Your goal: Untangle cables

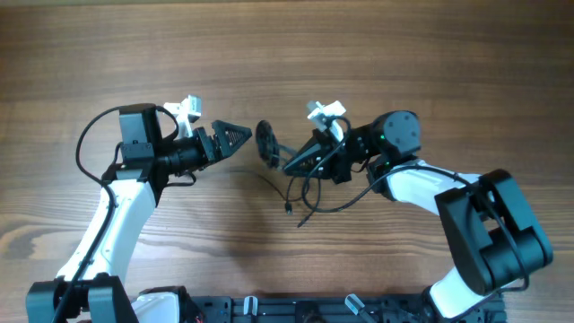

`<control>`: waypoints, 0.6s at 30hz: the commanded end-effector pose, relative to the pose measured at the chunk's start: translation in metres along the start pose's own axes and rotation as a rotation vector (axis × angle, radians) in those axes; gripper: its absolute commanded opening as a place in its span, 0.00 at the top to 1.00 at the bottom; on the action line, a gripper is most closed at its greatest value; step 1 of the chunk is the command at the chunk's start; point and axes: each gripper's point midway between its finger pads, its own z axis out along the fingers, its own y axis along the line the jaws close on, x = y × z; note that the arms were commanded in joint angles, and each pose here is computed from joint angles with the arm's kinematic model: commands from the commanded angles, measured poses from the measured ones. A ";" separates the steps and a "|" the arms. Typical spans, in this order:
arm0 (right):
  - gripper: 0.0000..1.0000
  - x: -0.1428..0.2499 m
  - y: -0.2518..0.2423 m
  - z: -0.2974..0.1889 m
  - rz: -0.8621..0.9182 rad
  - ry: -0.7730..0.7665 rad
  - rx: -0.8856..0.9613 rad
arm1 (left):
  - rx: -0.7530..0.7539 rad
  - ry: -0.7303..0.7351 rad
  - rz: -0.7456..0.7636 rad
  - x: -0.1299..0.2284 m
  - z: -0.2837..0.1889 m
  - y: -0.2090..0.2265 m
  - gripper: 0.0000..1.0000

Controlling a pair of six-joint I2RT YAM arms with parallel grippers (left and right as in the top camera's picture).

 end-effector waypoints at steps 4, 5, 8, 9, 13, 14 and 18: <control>0.96 -0.001 -0.002 -0.013 0.097 0.005 0.012 | 0.037 0.038 0.146 0.011 -0.002 -0.007 0.06; 0.96 -0.001 -0.003 -0.013 0.097 0.004 0.012 | 0.037 0.051 0.175 0.014 -0.001 -0.007 0.07; 0.96 -0.002 -0.003 -0.013 0.118 0.000 0.015 | 0.034 0.071 0.230 0.020 0.007 -0.011 0.09; 0.96 -0.003 -0.003 -0.013 0.119 -0.001 0.015 | 0.022 0.074 0.244 0.021 0.010 -0.011 0.09; 0.96 -0.002 -0.002 -0.012 0.143 0.001 0.014 | -0.073 0.083 0.410 0.027 0.031 -0.012 0.11; 0.96 -0.002 -0.002 -0.012 0.141 0.002 0.013 | -0.071 0.090 0.469 0.029 0.034 -0.015 0.13; 0.96 -0.005 0.003 -0.012 0.136 0.002 0.012 | -0.062 0.085 0.664 0.033 0.050 -0.031 0.15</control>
